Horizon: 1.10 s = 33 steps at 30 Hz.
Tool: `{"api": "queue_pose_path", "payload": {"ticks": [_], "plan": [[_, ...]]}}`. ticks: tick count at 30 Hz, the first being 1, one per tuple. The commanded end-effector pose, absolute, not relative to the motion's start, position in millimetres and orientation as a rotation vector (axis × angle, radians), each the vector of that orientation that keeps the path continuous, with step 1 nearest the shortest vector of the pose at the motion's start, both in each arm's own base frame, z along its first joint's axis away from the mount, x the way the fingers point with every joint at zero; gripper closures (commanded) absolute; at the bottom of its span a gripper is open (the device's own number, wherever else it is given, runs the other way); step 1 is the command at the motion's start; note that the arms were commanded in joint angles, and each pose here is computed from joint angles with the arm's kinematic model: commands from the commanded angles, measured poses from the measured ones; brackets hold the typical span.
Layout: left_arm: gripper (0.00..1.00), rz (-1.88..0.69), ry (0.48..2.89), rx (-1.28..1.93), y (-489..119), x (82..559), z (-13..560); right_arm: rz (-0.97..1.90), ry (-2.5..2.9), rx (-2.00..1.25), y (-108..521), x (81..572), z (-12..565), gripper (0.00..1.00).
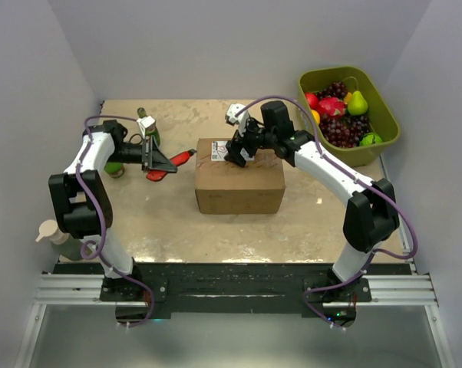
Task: Unpack the express box
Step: Cut the express box at the center of the board.
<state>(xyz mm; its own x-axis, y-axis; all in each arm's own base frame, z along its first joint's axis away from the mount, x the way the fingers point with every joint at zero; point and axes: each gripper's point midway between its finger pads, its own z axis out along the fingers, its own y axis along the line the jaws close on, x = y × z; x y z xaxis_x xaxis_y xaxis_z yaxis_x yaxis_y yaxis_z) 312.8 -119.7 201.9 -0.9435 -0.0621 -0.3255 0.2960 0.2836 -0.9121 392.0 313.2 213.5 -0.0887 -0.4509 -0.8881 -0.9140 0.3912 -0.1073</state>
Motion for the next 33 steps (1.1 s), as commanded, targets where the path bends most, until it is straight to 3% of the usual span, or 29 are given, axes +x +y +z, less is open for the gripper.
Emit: {"api": "queue_pose_path", "payload": {"ticks": [1,33], "plan": [[1.00,-1.717,2.223,0.275,-129.0,308.8,213.6,0.590,1.785,-1.244,306.1,389.7,189.4,0.10],[1.00,-1.742,2.322,0.334,-144.9,268.0,205.5,0.600,1.795,-1.243,306.8,390.0,184.0,0.09]]}}
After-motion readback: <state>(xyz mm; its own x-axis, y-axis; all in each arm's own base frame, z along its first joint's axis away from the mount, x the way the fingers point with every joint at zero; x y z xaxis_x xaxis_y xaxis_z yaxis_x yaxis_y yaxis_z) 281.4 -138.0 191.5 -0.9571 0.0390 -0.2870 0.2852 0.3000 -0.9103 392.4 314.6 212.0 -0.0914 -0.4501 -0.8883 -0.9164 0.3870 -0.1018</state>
